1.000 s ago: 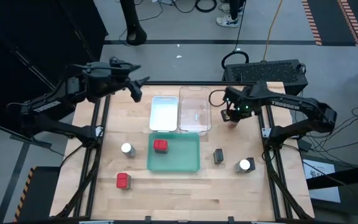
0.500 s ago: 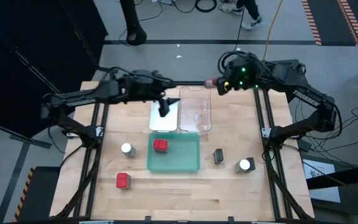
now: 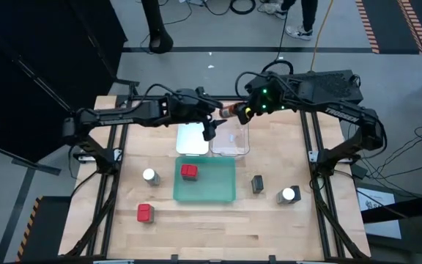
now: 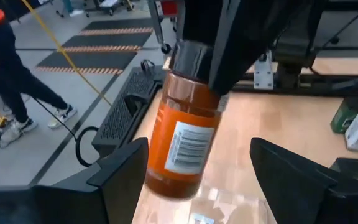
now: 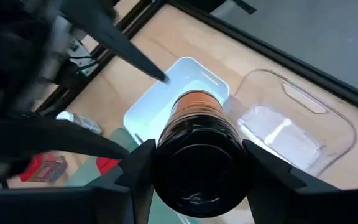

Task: Sort spices by type
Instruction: Put the orange spice bottle into the transparent bin

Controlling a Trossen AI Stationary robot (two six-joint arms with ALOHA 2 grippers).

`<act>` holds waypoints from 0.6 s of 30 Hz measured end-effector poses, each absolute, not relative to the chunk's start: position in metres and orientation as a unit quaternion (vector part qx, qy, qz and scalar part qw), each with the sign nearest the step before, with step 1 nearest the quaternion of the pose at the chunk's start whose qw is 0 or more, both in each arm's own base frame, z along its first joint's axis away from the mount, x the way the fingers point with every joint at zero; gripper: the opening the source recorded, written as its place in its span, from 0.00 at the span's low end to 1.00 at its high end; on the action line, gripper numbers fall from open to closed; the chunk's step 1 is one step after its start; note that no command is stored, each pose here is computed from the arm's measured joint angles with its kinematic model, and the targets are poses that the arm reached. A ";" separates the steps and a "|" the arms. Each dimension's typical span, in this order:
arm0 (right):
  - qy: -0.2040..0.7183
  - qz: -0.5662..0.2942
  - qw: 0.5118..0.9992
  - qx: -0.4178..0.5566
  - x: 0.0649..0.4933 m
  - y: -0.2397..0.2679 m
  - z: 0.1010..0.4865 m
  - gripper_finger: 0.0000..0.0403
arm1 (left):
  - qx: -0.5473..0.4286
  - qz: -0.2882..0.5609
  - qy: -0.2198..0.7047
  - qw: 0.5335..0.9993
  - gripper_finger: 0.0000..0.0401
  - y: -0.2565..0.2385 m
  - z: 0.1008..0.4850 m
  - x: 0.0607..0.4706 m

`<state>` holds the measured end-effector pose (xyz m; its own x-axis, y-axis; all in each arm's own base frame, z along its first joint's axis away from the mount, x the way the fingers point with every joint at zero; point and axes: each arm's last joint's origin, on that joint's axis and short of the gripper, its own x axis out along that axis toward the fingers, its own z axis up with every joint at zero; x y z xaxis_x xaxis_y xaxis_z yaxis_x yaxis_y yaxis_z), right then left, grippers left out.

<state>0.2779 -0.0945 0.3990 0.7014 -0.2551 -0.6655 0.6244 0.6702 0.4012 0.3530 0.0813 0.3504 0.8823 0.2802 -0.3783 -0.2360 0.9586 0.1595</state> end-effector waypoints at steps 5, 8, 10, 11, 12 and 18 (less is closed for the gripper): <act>0.290 -0.234 0.871 0.320 0.284 -0.089 0.398 0.43 | 0.054 0.132 0.217 0.966 0.72 0.082 0.340 0.360; 0.284 -0.227 0.875 0.319 0.285 -0.086 0.400 0.43 | 0.053 0.132 0.226 0.964 0.72 0.083 0.335 0.363; 0.279 -0.223 0.878 0.320 0.287 -0.085 0.401 0.44 | 0.054 0.132 0.228 0.963 0.72 0.083 0.335 0.363; 0.279 -0.222 0.878 0.319 0.287 -0.084 0.401 0.44 | 0.055 0.131 0.229 0.963 0.72 0.083 0.335 0.363; 0.280 -0.220 0.878 0.319 0.287 -0.083 0.401 0.44 | 0.055 0.131 0.231 0.962 0.72 0.083 0.334 0.363; 0.270 -0.209 0.885 0.317 0.289 -0.079 0.403 0.44 | 0.053 0.128 0.253 0.957 0.72 0.082 0.329 0.362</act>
<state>0.2894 -0.0785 0.4032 0.7668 -0.1987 -0.6103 0.5407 0.7124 0.4474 0.3620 0.0824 0.3289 0.8390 0.2716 -0.4715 -0.2184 0.9617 0.1655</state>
